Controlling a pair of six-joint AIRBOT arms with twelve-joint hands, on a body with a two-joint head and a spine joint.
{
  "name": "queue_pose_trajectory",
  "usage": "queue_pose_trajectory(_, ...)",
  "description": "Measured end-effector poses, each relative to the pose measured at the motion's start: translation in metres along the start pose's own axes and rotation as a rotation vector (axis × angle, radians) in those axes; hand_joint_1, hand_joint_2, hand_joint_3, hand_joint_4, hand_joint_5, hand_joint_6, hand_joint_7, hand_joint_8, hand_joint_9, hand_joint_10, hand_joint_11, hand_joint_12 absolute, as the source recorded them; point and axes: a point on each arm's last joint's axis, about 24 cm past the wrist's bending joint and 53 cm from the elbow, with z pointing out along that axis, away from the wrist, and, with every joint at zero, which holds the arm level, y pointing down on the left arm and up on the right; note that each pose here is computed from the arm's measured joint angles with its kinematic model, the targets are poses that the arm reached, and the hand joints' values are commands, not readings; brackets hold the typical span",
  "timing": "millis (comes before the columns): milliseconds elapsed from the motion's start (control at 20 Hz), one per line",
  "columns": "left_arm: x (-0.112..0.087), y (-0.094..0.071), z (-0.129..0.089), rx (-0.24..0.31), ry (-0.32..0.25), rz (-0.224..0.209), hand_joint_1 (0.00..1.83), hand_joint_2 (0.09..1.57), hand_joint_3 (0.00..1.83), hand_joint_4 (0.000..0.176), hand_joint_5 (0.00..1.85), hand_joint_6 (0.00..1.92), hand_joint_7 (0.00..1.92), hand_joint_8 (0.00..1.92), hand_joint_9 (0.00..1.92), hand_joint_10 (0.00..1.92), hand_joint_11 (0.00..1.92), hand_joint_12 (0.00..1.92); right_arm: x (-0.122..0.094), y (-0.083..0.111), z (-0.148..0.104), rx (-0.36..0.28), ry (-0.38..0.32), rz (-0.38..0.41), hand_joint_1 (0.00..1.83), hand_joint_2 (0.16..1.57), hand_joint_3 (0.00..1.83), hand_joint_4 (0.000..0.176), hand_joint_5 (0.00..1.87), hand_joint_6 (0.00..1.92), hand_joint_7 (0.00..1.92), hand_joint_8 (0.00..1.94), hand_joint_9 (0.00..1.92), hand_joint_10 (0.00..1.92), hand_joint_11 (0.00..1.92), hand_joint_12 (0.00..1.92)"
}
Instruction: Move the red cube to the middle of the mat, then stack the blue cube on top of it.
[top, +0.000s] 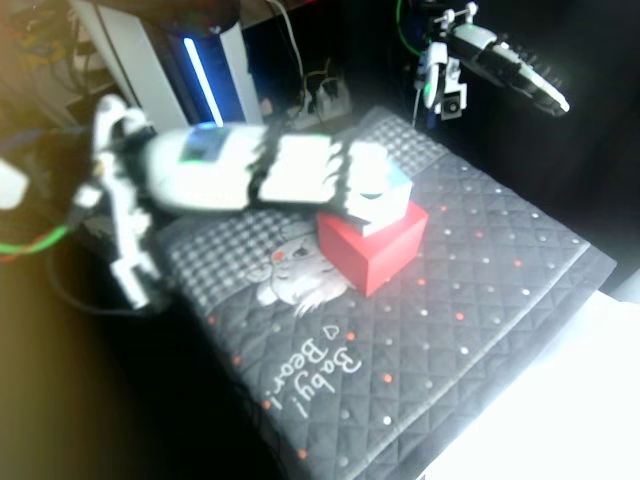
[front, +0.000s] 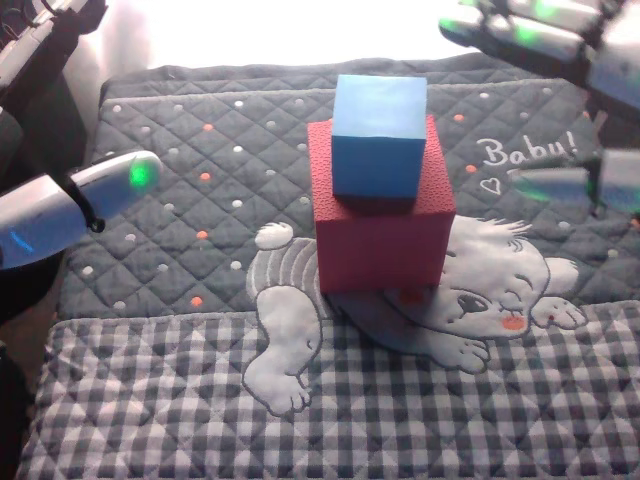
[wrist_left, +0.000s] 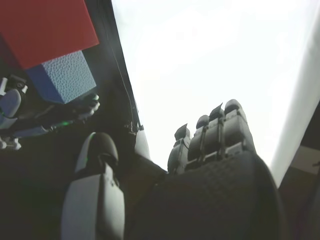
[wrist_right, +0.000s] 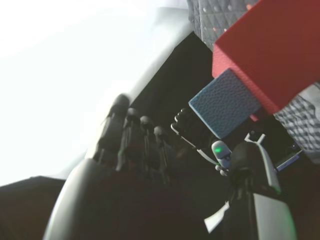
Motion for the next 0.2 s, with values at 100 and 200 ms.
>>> queue_pose_trajectory(100,-0.002,0.0,-0.003,-0.002,-0.008,0.002,0.45,1.04,0.0,0.166,0.0,0.0,0.0,0.0,0.0,0.0,0.0,0.0,0.007,-0.008,-0.016,0.035,0.013,0.012,0.35,1.19,0.0,0.019,0.0,0.0,0.0,0.0,0.0,0.0,0.0,0.0)
queue_pose_trajectory(200,-0.003,-0.005,-0.005,0.014,-0.003,0.006,0.45,1.02,0.0,0.156,0.0,0.0,0.0,0.0,0.0,0.0,0.0,0.0,0.007,-0.026,-0.033,0.097,-0.007,0.064,0.48,1.22,0.0,0.019,0.0,0.0,0.0,0.0,0.0,0.0,0.0,0.0)
